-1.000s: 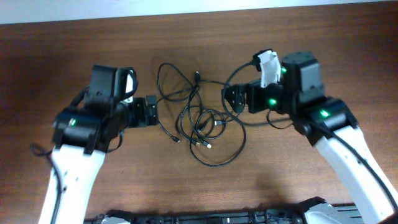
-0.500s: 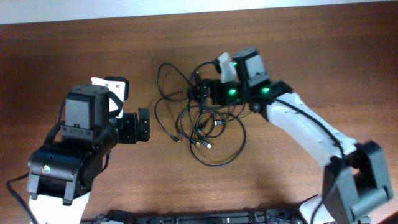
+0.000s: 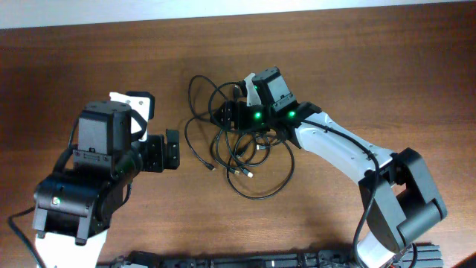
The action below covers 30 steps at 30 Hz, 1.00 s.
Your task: Untangle cables
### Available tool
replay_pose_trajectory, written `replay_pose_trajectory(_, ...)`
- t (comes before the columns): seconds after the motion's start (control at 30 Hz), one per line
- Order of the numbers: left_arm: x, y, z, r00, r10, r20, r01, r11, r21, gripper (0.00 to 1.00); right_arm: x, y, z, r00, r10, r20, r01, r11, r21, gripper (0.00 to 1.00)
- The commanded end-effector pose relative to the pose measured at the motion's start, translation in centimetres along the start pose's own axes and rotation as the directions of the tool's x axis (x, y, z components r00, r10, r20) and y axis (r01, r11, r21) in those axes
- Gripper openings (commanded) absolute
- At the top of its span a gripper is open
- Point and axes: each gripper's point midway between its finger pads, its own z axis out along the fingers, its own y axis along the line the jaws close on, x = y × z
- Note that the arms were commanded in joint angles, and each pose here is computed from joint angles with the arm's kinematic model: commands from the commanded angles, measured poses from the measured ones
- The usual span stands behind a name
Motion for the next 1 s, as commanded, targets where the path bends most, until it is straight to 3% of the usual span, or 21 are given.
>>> replay_pose_trajectory(0.0, -0.6, 0.0, -0.5, 1.000, 0.011, 0.022, -0.011, 1.000, 0.006, 0.99, -0.3, -0.5, 0.4, 1.000, -0.003, 0.025, 0.002, 0.999, 0.034, 0.82)
replay_pose_trajectory(0.2, -0.6, -0.1, -0.5, 1.000, 0.011, 0.021, -0.011, 1.000, 0.009, 0.99, -0.4, -1.6, 1.8, 0.987, 0.158, 0.032, -0.159, 0.986, 0.043, 0.69)
replay_pose_trajectory(0.37, -0.6, -0.1, -0.5, 1.000, 0.011, 0.021, -0.011, 1.000, 0.009, 0.99, -0.2, 0.1, 2.8, 0.992, 0.118, 0.050, -0.118, 0.993, 0.008, 0.69)
replay_pose_trajectory(0.5, -0.6, -0.1, -0.5, 1.000, 0.011, 0.021, -0.011, 1.000, 0.009, 0.99, 0.4, 0.3, 3.9, 0.993, 0.082, 0.090, -0.088, 0.994, 0.065, 0.68)
replay_pose_trajectory(0.67, -0.6, -0.1, -0.5, 1.000, 0.011, 0.021, -0.011, 1.000, 0.009, 0.99, 1.6, -0.2, 5.7, 0.993, 0.095, 0.074, -0.101, 0.991, 0.086, 0.57)
replay_pose_trajectory(0.7, -0.6, -0.1, -0.5, 1.000, 0.011, 0.021, -0.011, 1.000, 0.009, 0.99, 1.6, -0.4, 6.0, 0.992, 0.102, 0.076, -0.108, 0.991, 0.084, 0.52)
replay_pose_trajectory(0.8, -0.6, -0.1, -0.5, 1.000, 0.011, 0.021, -0.011, 1.000, 0.009, 0.99, 1.4, -0.4, 6.3, 0.990, 0.114, 0.083, -0.120, 0.990, 0.074, 0.04)
replay_pose_trajectory(0.97, -0.6, -0.1, -0.5, 1.000, 0.011, 0.021, -0.011, 1.000, 0.009, 0.99, 1.2, 2.2, 5.8, 0.995, 0.086, 0.058, -0.084, 0.996, -0.029, 0.04)
